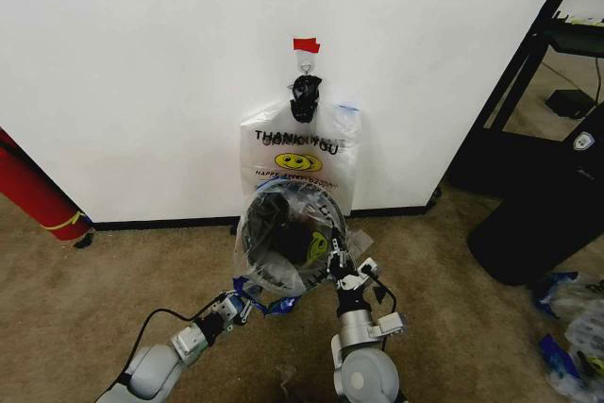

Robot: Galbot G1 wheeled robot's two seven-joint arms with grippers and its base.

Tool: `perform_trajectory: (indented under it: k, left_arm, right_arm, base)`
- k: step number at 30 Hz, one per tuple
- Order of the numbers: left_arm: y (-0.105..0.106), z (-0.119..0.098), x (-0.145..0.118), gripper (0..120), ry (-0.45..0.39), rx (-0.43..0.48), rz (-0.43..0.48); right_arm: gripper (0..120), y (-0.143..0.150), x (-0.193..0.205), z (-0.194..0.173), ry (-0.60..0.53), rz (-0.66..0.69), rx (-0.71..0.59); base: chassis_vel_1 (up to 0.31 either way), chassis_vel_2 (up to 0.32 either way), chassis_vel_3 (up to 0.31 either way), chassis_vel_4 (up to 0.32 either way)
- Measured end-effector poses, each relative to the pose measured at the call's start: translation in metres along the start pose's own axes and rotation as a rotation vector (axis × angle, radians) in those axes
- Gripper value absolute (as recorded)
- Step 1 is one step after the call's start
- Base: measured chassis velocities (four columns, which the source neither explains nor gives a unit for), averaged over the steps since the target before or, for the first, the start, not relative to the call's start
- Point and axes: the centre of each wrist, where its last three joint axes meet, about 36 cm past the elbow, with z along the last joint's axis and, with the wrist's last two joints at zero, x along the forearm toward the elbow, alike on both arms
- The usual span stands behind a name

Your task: Pick up the garbage bag from the wall and place it over the trash bin.

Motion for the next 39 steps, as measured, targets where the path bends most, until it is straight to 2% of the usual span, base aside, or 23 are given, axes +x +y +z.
perform_trajectory:
  k: [3,7,9,15,16,17,20,24,28,32,39]
  left_arm:
    - [0.001,-0.004,0.009,0,-0.003,-0.025,0.027]
    - [0.003,-0.022,0.022,20,-0.038,-0.075,0.044]
    - [0.002,-0.028,0.023,23,-0.052,-0.084,0.052]
    - [-0.016,-0.059,0.03,48,-0.114,-0.104,0.154]
    - [-0.016,-0.059,0.03,48,-0.114,-0.104,0.154]
    - [-0.018,-0.063,0.031,53,-0.123,-0.107,0.159]
    - [-0.024,-0.074,0.028,67,-0.153,-0.107,0.131]
    - [-0.029,-0.08,0.021,77,-0.168,-0.094,0.084]
    - [-0.033,-0.075,0.01,94,-0.132,-0.085,0.049]
    - [-0.034,-0.068,0.006,94,-0.094,-0.085,0.033]
    - [-0.037,-0.066,-0.001,69,-0.073,-0.061,0.019]
  right_arm:
    - [1,-0.003,-0.004,-0.001,-0.007,0.007,0.003]
    - [1,-0.013,-0.01,0.0,-0.011,0.027,0.017]
    - [1,-0.015,-0.011,0.001,-0.012,0.03,0.019]
    - [1,-0.019,-0.014,0.002,-0.017,0.038,0.032]
    - [1,-0.019,-0.014,0.002,-0.017,0.038,0.032]
    - [1,-0.02,-0.014,0.002,-0.017,0.038,0.033]
    - [1,-0.021,-0.013,0.002,-0.015,0.039,0.037]
    - [1,-0.02,-0.01,0.003,-0.009,0.036,0.039]
    - [1,-0.016,-0.007,0.005,-0.002,0.021,0.039]
    - [1,-0.012,-0.007,0.005,-0.004,0.01,0.039]
    - [1,-0.011,-0.007,0.005,-0.004,0.001,0.041]
  base:
    - [0.0,0.0,0.0,0.0]
    - [0.0,0.0,0.0,0.0]
    - [0.0,0.0,0.0,0.0]
    - [0.0,0.0,0.0,0.0]
    - [0.0,0.0,0.0,0.0]
    - [0.0,0.0,0.0,0.0]
    - [0.0,0.0,0.0,0.0]
    - [0.0,0.0,0.0,0.0]
    - [0.0,0.0,0.0,0.0]
    - [0.0,0.0,0.0,0.0]
    - [0.0,0.0,0.0,0.0]
